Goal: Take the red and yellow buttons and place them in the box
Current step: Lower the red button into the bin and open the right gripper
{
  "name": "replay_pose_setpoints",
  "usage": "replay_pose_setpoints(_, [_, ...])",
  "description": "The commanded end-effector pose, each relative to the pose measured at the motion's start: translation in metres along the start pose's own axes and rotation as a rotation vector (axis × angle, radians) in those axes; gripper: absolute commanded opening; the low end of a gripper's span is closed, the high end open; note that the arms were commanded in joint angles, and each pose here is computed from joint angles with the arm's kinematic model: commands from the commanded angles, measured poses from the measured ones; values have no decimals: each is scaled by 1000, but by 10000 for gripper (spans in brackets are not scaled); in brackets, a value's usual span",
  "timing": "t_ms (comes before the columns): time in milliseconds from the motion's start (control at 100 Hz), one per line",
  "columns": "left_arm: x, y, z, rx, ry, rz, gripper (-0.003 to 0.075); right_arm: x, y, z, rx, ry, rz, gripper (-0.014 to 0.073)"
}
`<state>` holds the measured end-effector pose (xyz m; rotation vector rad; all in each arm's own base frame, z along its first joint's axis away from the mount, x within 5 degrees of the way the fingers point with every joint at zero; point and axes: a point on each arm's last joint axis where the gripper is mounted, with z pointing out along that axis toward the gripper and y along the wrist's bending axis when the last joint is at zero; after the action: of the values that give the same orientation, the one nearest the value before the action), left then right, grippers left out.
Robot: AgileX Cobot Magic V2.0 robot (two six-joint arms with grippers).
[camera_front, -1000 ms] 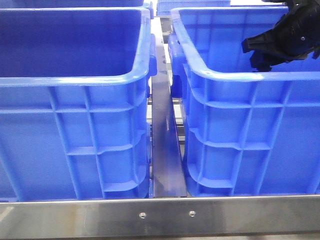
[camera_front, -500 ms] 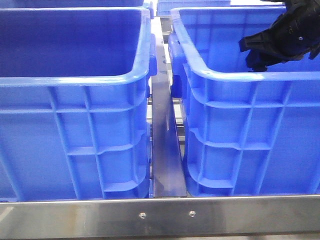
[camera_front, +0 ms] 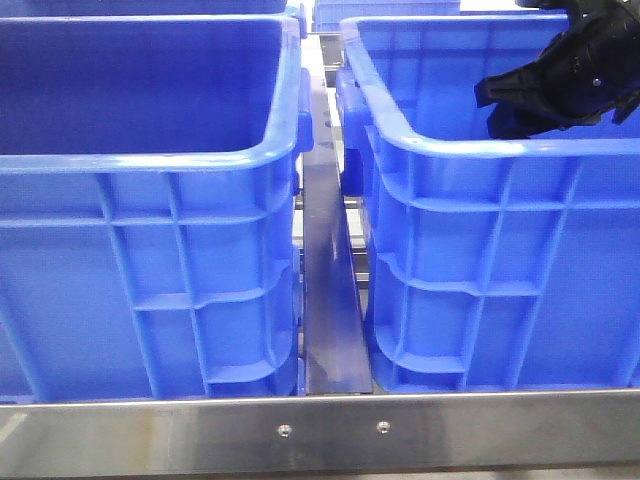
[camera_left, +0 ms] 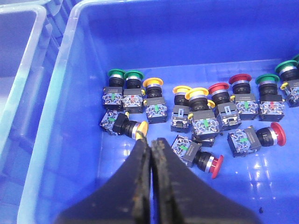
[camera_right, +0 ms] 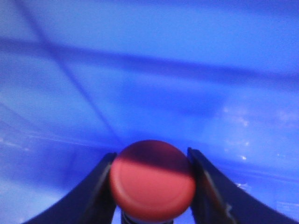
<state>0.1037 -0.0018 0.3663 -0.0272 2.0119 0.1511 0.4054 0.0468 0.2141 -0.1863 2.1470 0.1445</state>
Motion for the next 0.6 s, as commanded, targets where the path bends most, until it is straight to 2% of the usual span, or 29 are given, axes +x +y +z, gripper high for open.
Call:
replay_pose_setpoints(0, [-12,1,-4,10,-80,0,-19,-9,-2,-13,18,-32,-12,170])
replay_pose_setpoints(120, [-12,1,-4,10,-80,0,-19,-9,-2,-20,24,-36,-12,213])
replay_pose_setpoints(290, [-12,1,-4,10,-80,0,-19,-15,-1,-30,25,-63,-14,435])
replay_pose_setpoints(410, [-12,1,-4,10,-80,0,-19,-20,-1,-36,29,-81,-15,556])
replay_pose_setpoints(590, [-12,1,-4,10,-80,0,-19,-30,0,-52,31,-124,-8,589])
